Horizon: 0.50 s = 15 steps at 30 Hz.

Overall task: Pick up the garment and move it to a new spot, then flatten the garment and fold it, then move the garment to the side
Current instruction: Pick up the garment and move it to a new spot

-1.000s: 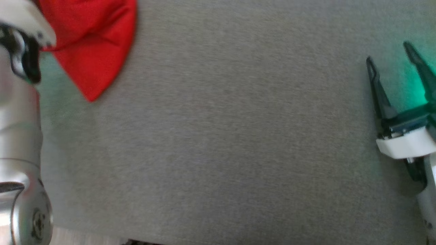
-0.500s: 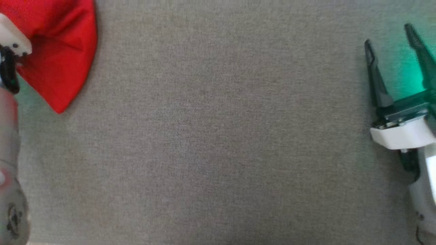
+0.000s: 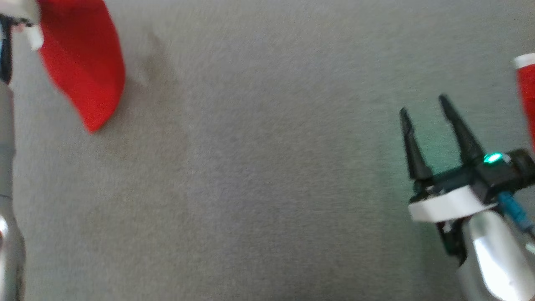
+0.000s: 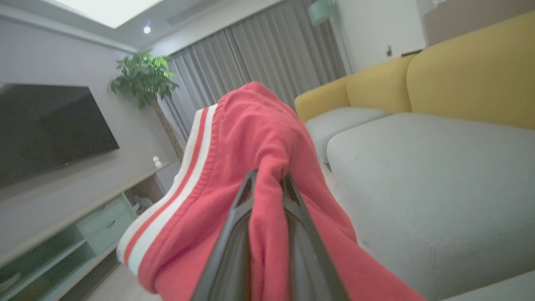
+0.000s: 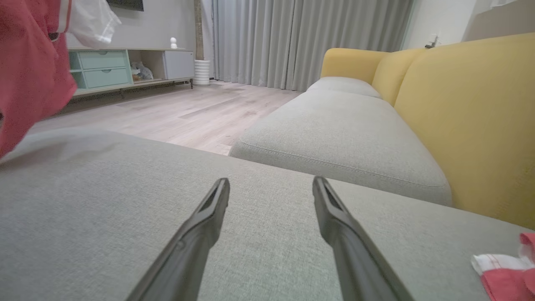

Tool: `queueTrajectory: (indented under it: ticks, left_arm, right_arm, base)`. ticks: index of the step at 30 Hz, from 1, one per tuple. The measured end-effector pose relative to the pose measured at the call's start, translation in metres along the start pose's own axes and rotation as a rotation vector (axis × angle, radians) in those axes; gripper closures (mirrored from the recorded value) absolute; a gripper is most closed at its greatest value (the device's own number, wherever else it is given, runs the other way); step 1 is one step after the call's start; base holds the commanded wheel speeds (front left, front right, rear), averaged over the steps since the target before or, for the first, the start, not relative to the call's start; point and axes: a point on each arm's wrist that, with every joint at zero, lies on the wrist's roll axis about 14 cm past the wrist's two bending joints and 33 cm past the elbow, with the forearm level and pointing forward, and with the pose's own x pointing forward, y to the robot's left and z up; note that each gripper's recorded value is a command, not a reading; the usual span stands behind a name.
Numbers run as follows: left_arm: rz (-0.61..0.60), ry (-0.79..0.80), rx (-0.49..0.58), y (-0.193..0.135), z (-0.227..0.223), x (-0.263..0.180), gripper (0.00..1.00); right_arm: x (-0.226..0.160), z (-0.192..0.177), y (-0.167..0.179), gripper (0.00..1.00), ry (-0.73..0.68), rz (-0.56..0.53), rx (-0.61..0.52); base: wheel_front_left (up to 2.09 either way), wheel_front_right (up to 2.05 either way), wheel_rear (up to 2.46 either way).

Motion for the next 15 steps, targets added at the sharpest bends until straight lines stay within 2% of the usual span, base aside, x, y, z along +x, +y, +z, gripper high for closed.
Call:
queueTrajectory:
  ticks: [3,6,11,12,15]
  left_arm:
    - [-0.067,-0.098,-0.001,-0.023,0.047,-0.004,1.0]
    - [-0.159,-0.148,-0.017,-0.062,0.072,-0.013,1.0]
    - [-0.37,-0.19,-0.071,-0.153,0.095,-0.039,1.0]
    - [-0.449,-0.202,-0.096,-0.188,0.098,-0.053,1.0]
    - [-0.569,-0.205,-0.141,-0.24,0.088,-0.08,1.0]
  right_arm:
    - [-0.02,0.015,0.002,0.0,-0.021,-0.025,0.006]
    - [-0.042,0.022,-0.003,0.0,-0.028,-0.066,0.006]
    - [-0.072,0.039,-0.022,0.0,-0.06,-0.155,-0.012]
    - [-0.082,0.045,-0.028,0.0,-0.074,-0.186,-0.017]
    - [-0.094,0.049,-0.037,0.0,-0.082,-0.235,-0.012]
  base:
    - [0.0,0.0,0.0]
    - [0.0,0.0,0.0]
    - [0.0,0.0,0.0]
    - [0.0,0.0,0.0]
    - [0.0,0.0,0.0]
